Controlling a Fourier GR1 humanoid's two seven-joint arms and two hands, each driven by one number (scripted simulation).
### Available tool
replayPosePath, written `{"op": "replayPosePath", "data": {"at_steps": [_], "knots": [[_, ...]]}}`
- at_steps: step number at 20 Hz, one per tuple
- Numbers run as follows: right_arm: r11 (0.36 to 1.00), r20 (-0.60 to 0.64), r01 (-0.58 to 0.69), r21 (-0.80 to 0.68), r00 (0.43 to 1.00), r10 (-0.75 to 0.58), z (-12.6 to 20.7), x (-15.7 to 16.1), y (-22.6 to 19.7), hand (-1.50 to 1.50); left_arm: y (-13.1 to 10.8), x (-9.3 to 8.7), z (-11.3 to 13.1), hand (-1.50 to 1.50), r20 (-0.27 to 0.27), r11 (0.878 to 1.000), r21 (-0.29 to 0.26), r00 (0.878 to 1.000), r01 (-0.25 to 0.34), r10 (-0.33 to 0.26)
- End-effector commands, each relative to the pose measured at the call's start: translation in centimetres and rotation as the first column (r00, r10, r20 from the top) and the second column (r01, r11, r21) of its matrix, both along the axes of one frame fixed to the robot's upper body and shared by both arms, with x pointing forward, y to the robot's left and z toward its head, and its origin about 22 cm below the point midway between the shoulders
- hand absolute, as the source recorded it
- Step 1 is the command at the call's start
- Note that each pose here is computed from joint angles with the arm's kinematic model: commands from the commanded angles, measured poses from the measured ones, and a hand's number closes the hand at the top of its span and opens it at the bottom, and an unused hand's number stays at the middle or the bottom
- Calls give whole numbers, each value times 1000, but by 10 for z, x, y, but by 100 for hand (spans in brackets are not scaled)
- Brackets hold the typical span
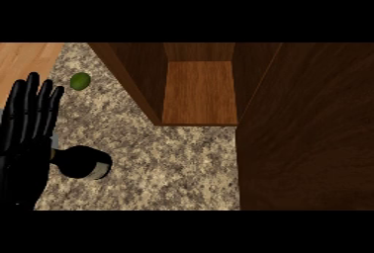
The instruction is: Pick up the wine, place it into the cabinet and close the cabinet
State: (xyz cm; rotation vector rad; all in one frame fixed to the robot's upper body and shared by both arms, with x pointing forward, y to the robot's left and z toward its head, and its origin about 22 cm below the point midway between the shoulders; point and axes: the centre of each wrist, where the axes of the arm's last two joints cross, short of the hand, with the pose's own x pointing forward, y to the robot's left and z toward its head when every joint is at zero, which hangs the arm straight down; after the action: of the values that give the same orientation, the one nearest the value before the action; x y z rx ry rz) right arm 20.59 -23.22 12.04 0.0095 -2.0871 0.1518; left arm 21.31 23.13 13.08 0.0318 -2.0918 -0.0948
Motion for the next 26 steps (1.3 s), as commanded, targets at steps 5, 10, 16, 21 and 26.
{"op": "replayPosePath", "data": {"at_steps": [5, 10, 16, 21, 26], "knots": [[998, 39, 67, 7, 997, -67, -8, -18, -22, -150, 72, 10, 15, -150, 68, 992, 70, 992, -109, 104], [978, -162, -206, 43, 964, 210, -4, -42, -14, -150, 55, 13, -7, -150, -173, 960, -280, 985, -25, -25], [975, -148, -216, 46, 964, 220, 21, -51, -28, -150, 62, 27, 14, -150, -171, 952, -304, 985, -38, -16], [980, -166, -191, 53, 966, 198, 33, -67, -13, -150, 51, 27, 10, -150, -197, 953, -301, 980, -27, -35], [977, -166, -209, 53, 962, 215, 34, -53, -28, -150, 33, 14, 10, -150, -205, 950, -306, 979, -54, -11]]}}
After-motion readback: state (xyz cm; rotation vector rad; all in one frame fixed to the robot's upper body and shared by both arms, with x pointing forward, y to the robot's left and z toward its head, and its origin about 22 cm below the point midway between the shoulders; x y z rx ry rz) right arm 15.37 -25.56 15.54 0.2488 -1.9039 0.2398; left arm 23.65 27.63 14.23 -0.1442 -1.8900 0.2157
